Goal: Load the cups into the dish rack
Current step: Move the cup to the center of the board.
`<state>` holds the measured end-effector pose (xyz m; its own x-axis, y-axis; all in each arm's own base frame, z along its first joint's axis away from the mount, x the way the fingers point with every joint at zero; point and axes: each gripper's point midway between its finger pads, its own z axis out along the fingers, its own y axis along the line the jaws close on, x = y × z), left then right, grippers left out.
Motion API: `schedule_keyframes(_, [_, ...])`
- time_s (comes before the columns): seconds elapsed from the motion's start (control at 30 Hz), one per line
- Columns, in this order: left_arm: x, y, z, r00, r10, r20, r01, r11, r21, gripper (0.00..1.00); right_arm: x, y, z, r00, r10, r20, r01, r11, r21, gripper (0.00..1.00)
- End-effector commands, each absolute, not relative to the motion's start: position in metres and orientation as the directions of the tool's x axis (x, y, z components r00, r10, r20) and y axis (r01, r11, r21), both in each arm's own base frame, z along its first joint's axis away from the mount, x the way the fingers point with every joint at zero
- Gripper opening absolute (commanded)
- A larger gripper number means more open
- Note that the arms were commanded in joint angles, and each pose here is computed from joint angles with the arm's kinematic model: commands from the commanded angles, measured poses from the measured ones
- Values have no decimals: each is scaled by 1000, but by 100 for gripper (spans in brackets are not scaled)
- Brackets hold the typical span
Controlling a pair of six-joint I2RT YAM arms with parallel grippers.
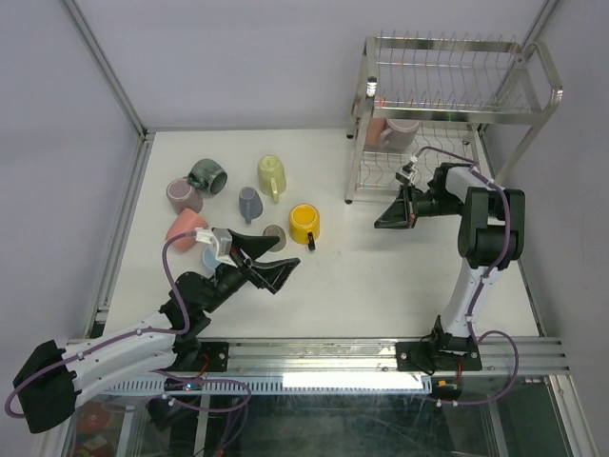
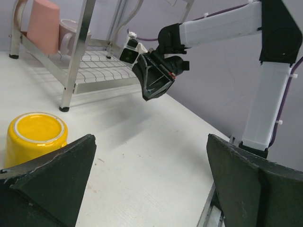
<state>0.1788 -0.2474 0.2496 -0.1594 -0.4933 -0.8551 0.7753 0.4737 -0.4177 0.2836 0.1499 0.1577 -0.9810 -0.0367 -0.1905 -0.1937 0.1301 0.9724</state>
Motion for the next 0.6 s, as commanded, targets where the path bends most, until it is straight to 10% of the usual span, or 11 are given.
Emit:
schedule_keyframes(0.0, [185, -248, 262, -167, -493, -854, 759, 489, -431, 99, 278, 146, 179, -930, -52, -365, -368, 179, 912, 6])
schedule_keyframes(0.2, [183, -248, 262, -194, -500, -844, 752, 476, -455, 99, 296, 126, 178, -760, -61, -647, -557, 576, 599, 12])
schedule_keyframes(0.57, [192, -246, 260, -203, -461, -864, 711, 538, -453, 99, 266, 122, 231, -385, -301, -872, -798, 584, 151, 17])
